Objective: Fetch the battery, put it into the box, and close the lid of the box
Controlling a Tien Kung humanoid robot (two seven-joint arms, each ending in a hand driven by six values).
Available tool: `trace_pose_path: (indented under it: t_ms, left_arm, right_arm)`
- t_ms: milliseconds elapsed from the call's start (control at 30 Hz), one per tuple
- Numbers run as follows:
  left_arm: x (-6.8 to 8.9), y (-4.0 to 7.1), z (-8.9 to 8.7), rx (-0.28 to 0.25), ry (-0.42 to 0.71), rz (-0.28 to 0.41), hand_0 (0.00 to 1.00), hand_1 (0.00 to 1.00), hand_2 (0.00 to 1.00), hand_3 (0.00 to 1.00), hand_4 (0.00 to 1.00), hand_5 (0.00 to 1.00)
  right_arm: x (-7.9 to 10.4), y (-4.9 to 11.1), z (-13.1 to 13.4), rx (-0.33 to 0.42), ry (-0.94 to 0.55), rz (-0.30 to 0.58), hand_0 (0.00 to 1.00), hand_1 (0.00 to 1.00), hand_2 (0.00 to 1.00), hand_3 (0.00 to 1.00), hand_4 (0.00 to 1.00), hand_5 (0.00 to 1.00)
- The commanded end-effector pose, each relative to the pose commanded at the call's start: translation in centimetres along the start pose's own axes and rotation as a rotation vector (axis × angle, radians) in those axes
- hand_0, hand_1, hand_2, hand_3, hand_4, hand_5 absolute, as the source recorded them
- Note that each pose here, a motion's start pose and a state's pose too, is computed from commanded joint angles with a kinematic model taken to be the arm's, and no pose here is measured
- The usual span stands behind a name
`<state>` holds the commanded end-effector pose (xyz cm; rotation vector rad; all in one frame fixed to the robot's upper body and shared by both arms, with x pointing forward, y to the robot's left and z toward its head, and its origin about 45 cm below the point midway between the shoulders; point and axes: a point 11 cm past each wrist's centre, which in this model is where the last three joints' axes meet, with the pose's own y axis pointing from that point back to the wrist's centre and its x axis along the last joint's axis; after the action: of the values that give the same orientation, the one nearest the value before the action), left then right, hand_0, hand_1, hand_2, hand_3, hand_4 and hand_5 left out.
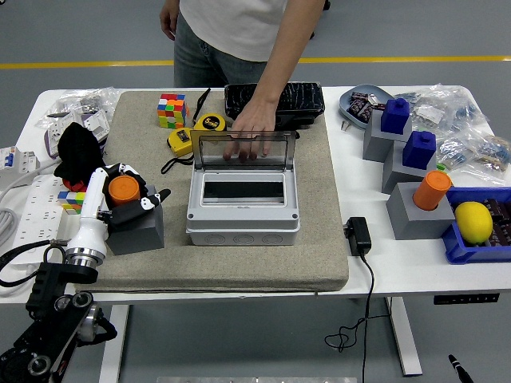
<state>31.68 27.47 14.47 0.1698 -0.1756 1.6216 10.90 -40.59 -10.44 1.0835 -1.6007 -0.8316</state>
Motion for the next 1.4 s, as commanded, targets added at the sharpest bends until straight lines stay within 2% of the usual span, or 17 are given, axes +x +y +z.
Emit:
trace_pose_path:
  t_ms: [500,633,733,867,1067,1100,1233,1267,1300,1400]
  left_arm:
    - [0.3,-0.7,2.2,-0.067,-0.045,0.041,0.084,0.021,0.049,0.022,0.998,0.002]
    - [0.2,-0.8,3.1,-0.098,-0.074,0.048,0.084,0.021,0.049,0.022,0.998,0.002]
    - [0.0,-0.9,4.2,-0.146,-0.119,0.051,0.078,0.002,0.042,0.011,0.998,0.002]
    - [-0.2,-1.1,6.0,-0.241,-0.231,0.078,0.078,0.002,0.042,0.011,0.998,0.002]
    - [-1.0,-1.1,7.8,-0.335,-0.375,0.083,0.058,0.002,0.027,0.002,0.998,0.008]
    - [-1.3,-1.1,8.1,-0.354,-0.396,0.078,0.052,0.002,0.014,0.002,0.961,0.014]
    - [-2.3,-1.1,9.1,-0.4,-0.469,0.051,0.052,0.002,0.014,0.002,0.961,0.014]
    - [-2.9,-1.1,9.4,-0.414,-0.5,0.035,0.052,0.002,0.014,0.002,0.961,0.014]
    - [-3.5,-1.0,9.7,-0.431,-0.537,0.015,0.051,0.002,0.013,0.002,0.873,0.002]
    - [-5.7,-0.6,10.2,-0.484,-0.638,-0.054,0.051,0.002,0.013,0.002,0.873,0.002]
  right_arm:
    - [0.0,0.0,-0.1,0.002,-0.002,0.001,0.884,0.854,0.792,0.798,0.998,0.998]
    - [0.1,0.0,-0.1,0.002,-0.004,0.002,0.884,0.854,0.792,0.798,0.998,0.998]
    - [0.1,0.0,-0.1,0.002,-0.005,0.002,0.882,0.853,0.792,0.798,0.998,0.998]
    - [0.1,0.0,-0.2,0.004,-0.006,0.002,0.882,0.853,0.792,0.798,0.998,0.998]
    - [0.1,0.0,-0.2,0.005,-0.006,0.003,0.883,0.853,0.792,0.798,0.998,0.998]
    - [0.2,0.0,-0.2,0.005,-0.006,0.004,0.882,0.853,0.792,0.798,0.998,0.998]
    - [0.3,0.0,-0.2,0.004,-0.005,0.006,0.882,0.853,0.792,0.798,0.998,0.998]
    - [0.3,0.0,-0.2,0.005,-0.005,0.006,0.882,0.853,0.792,0.798,0.998,0.998]
    - [0.3,0.0,-0.3,0.006,-0.005,0.007,0.882,0.853,0.792,0.798,0.998,0.998]
    - [0.3,0.0,-0.4,0.008,-0.004,0.006,0.882,0.853,0.792,0.798,0.998,0.998]
